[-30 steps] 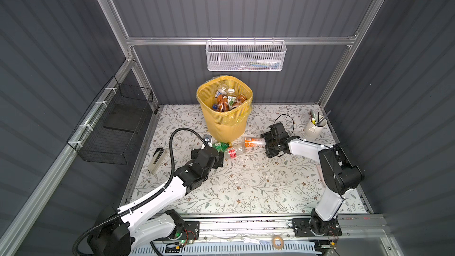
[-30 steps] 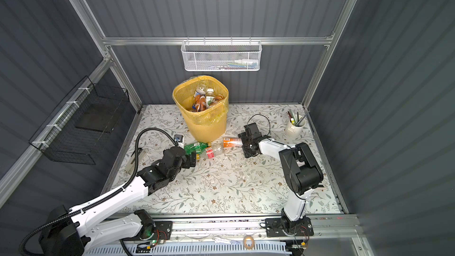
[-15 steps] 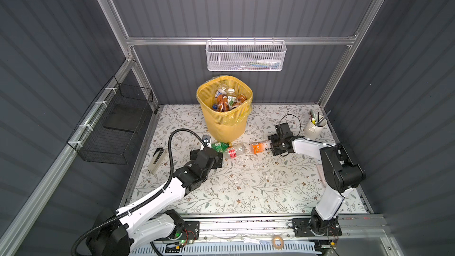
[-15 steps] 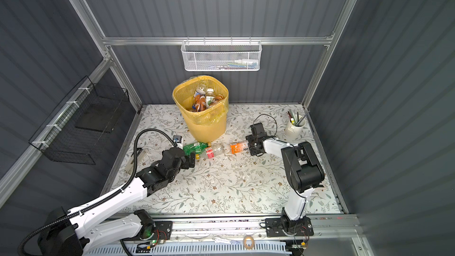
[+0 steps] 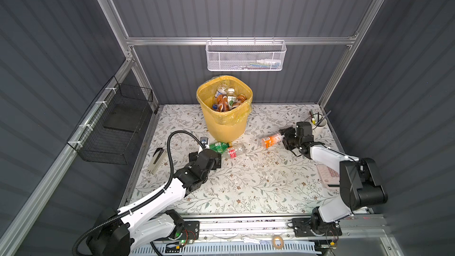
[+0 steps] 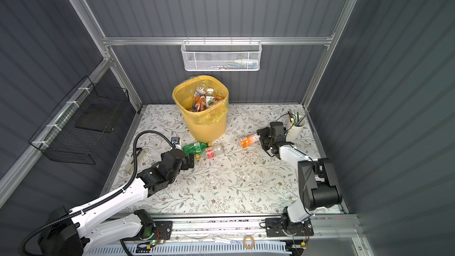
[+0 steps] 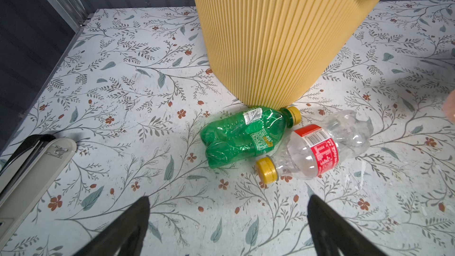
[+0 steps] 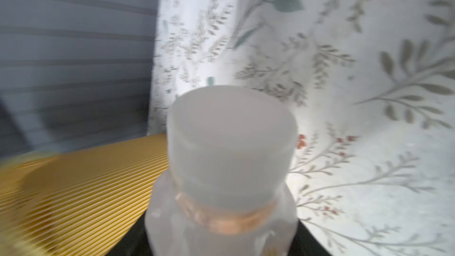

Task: Throw the plastic bottles in the bin
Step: 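Carry the orange-label bottle over the bin and open the right gripper, then draw the right arm back while the left gripper moves to the red-label bottle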

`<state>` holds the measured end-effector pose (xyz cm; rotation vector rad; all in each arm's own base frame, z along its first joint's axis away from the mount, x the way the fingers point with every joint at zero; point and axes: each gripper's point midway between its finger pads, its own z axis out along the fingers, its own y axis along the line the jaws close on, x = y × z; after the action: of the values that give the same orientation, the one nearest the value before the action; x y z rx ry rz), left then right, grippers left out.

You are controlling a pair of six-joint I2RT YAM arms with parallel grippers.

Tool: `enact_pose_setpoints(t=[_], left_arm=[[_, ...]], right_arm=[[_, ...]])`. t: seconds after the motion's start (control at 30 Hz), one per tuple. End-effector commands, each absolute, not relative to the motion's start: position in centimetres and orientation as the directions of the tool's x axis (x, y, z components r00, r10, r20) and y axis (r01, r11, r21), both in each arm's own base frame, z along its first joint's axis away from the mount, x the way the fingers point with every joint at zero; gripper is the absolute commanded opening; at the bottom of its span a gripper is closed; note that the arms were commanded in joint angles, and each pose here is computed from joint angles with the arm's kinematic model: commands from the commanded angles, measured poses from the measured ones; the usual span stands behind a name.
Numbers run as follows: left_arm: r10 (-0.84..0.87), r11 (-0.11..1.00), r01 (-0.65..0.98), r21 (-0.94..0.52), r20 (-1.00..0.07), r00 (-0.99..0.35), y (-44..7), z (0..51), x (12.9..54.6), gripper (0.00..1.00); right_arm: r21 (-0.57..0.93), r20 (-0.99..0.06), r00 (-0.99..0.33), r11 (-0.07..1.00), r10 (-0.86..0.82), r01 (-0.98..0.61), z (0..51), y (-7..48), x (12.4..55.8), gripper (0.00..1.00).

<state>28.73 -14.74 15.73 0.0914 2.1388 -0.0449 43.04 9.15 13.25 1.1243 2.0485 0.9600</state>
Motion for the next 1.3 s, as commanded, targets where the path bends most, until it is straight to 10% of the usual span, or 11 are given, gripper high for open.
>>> enact_pose_setpoints(t=[0.0, 0.4, 0.7, 0.8, 1.27], left_arm=[[0.037, 0.997, 0.082, -0.011, -0.830, -0.556, -14.9, 14.8, 28.5, 0.99], [0.026, 0.995, 0.092, -0.030, -0.828, -0.560, -15.1, 14.6, 28.3, 0.99], [0.045, 0.995, 0.099, -0.021, -0.789, -0.613, -16.6, 13.3, 29.0, 0.99], [0.041, 0.992, 0.118, -0.038, -0.795, -0.606, -17.1, 13.6, 29.0, 0.99], [0.200, 0.964, 0.257, 0.072, -0.832, -0.518, -22.0, 15.6, 29.1, 0.99]], right_arm=[[0.881, -0.345, -0.468, 0.453, 0.814, 0.138, 23.4, 9.9, 45.1, 0.62], [0.833, -0.543, -0.382, 0.419, 0.748, -0.363, 45.1, 16.2, 48.0, 0.64], [0.751, -0.656, -0.647, 0.429, 0.390, -0.503, 43.8, 32.4, 51.8, 0.79], [0.698, -0.711, -0.588, 0.488, 0.384, -0.524, 45.2, 31.5, 51.7, 0.98], [0.646, -0.758, -0.419, 0.665, 0.500, -0.375, 42.7, 19.1, 45.5, 0.99]])
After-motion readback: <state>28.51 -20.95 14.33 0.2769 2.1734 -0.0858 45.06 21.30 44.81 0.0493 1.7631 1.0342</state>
